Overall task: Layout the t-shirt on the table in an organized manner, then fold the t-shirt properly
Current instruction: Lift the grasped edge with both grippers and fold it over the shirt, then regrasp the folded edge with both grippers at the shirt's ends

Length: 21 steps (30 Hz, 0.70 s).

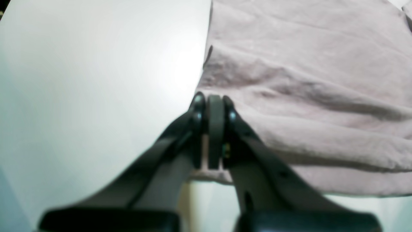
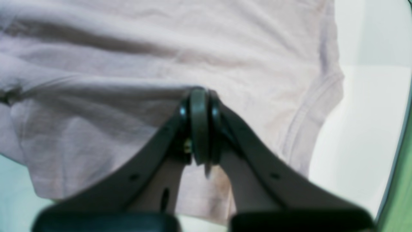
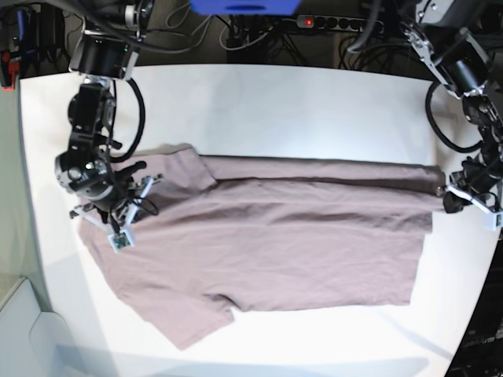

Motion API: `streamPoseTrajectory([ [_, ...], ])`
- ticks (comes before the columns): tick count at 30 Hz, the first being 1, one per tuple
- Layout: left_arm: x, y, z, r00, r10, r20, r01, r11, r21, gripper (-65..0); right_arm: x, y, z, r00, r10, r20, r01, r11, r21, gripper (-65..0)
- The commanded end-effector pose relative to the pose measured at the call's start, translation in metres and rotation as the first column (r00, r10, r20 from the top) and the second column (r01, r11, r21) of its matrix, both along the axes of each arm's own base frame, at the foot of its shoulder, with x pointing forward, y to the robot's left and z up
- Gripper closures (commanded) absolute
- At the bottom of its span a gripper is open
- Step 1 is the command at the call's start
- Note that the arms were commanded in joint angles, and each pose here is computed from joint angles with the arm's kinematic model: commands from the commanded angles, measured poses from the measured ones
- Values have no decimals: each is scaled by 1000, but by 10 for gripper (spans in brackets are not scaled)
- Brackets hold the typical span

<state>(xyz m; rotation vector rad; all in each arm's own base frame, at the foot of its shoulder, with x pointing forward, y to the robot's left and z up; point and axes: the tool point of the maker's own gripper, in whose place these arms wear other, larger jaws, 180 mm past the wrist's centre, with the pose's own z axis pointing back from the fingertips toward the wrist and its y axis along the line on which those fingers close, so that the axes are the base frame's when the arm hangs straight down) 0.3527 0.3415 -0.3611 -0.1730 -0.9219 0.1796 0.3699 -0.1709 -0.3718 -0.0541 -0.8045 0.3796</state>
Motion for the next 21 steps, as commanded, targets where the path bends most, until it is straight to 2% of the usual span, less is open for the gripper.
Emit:
streamPoseTrajectory([
  [1, 16, 7, 26, 997, 5, 82, -6, 1000, 13, -7, 12, 1, 18, 998, 5, 63, -6, 1000, 9, 0],
  [4, 17, 9, 24, 997, 14, 75, -15, 1000, 3, -71, 12, 1, 17, 998, 5, 60, -5, 1000, 9, 0],
  [7, 17, 9, 23, 997, 15, 72, -15, 1000, 1, -198, 11, -1, 16, 999, 5, 53, -5, 1000, 2, -14],
  [11, 16, 14, 26, 997, 13, 74, -14, 1000, 15, -346, 7, -1, 12, 999, 6, 42, -6, 1000, 0, -185],
  [13, 16, 14, 27, 997, 13, 77, -14, 1000, 17, -408, 1, -1, 9, 999, 7, 41, -7, 1000, 0, -277],
  [15, 17, 15, 31, 996, 11, 86, -13, 1000, 20, -450, 1, -3, 17, 998, 3, 64, -2, 1000, -8, -339],
  [18, 14, 16, 30, 997, 13, 78, -15, 1000, 23, -498, -6, -6, 31, 995, 1, 97, 3, 999, -35, -385],
  [21, -3, 18, 22, 999, 9, 52, -12, 999, 50, -519, -22, -12, 39, 993, -8, 120, 15, 998, -59, -385],
])
